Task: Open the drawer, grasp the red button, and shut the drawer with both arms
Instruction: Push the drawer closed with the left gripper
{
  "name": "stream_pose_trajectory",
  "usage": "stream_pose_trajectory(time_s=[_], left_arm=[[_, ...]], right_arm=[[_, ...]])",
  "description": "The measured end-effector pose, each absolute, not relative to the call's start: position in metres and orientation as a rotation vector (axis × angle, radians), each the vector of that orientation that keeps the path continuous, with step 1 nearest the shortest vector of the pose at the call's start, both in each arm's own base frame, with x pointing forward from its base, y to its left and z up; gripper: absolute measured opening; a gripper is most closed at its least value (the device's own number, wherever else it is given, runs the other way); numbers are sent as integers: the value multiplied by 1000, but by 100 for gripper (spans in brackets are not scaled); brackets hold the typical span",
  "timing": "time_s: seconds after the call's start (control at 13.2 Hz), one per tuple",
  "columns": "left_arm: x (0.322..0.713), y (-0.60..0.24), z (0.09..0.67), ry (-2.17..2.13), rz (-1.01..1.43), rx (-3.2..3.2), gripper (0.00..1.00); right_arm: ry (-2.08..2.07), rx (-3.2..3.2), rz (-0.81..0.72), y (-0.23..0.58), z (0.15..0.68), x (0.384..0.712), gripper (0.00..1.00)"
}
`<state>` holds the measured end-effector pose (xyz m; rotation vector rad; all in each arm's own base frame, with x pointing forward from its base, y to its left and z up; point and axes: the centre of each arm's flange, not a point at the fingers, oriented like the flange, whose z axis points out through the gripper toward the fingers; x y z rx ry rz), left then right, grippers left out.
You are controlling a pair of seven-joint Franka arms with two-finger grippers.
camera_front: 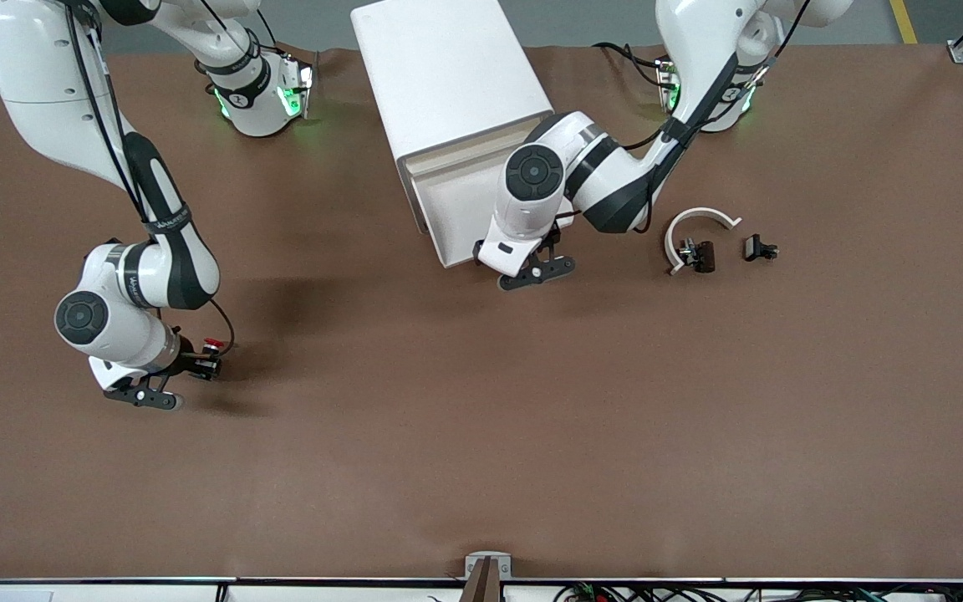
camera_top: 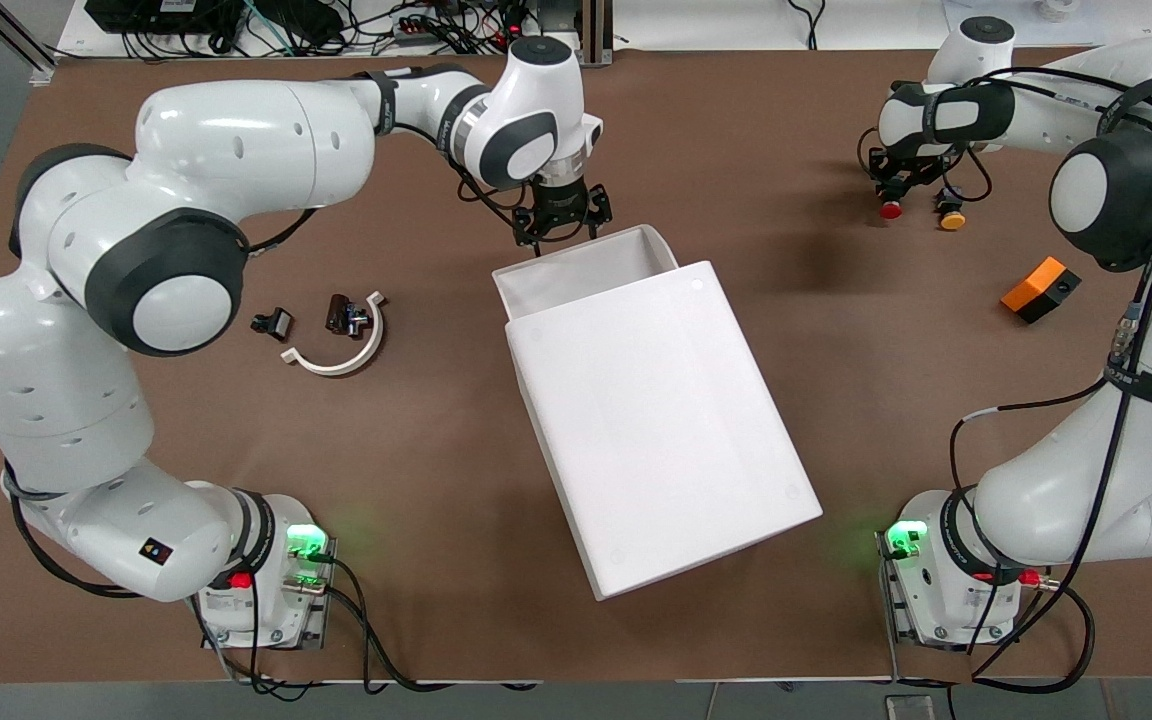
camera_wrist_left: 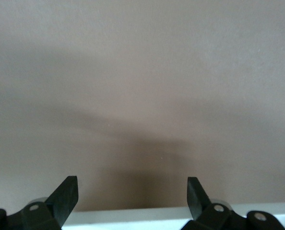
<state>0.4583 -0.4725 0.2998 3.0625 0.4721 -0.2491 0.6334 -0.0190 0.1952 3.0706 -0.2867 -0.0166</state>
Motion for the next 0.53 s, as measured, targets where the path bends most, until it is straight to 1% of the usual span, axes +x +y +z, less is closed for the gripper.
stream_pose_trajectory(time_s=[0.53], left_arm=[[445, -489, 299, 553, -395, 2947, 100]], right_arm=[[-315, 3065, -40, -33, 186, 630, 42]])
